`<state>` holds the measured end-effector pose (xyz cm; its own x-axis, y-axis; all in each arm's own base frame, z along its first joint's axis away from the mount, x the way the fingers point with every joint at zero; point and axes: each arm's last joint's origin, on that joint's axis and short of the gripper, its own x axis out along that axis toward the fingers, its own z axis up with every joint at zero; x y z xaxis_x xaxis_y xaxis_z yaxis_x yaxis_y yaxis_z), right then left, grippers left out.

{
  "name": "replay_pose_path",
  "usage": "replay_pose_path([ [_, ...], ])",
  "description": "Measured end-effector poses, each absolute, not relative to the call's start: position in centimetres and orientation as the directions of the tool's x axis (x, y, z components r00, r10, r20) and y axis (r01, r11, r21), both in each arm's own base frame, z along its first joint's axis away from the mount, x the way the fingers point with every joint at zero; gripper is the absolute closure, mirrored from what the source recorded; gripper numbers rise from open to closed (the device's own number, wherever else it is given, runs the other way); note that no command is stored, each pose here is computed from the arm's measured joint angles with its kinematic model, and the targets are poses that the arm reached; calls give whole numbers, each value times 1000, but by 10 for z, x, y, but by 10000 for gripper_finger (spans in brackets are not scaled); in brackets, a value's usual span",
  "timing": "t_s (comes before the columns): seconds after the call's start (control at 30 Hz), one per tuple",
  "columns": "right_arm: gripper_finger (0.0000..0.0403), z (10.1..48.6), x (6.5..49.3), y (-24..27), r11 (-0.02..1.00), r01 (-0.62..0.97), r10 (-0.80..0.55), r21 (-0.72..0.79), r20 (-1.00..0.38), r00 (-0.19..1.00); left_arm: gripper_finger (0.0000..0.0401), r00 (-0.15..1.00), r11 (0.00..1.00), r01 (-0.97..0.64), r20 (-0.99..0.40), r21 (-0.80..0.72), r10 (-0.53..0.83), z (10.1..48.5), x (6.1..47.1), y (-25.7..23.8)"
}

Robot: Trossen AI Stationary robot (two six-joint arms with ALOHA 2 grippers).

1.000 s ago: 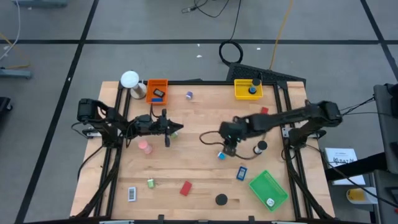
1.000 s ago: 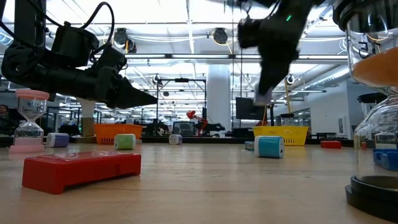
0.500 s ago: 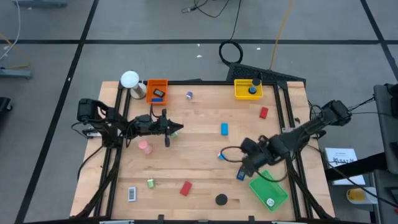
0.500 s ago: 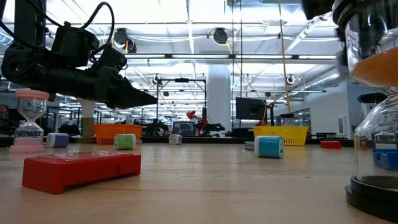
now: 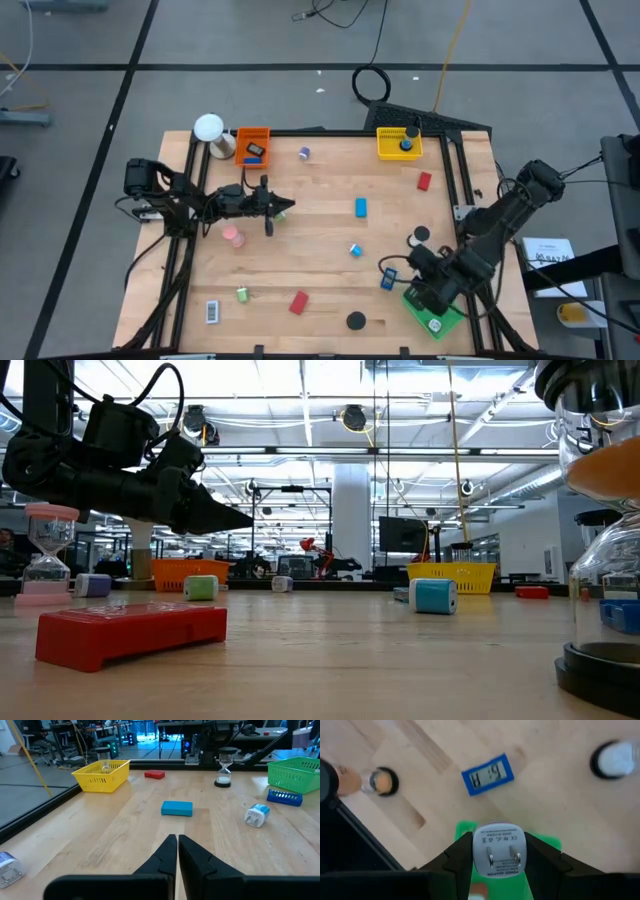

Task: Pick & Place Office items
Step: Put the bottom violet charger adapter into the green bin

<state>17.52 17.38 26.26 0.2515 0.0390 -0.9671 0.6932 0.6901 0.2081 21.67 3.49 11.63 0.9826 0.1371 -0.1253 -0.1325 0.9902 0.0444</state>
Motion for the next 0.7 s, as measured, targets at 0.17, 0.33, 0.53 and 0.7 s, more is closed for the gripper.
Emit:
replay_pose_path([
  [0.17,268,262,162,187,647,729,56,225,-967,248,380,983,990,-133,-125,44,137,116,217,35],
  [0.33,268,254,150,205,607,764,61,218,-972,228,380,983,990,-133,-125,44,137,116,217,35],
  [0.53,268,239,138,230,594,778,82,206,-977,196,380,983,990,-133,-125,44,137,116,217,35],
  [0.7,268,227,127,243,588,793,77,160,-987,142,380,983,990,-132,-125,44,137,116,217,35],
])
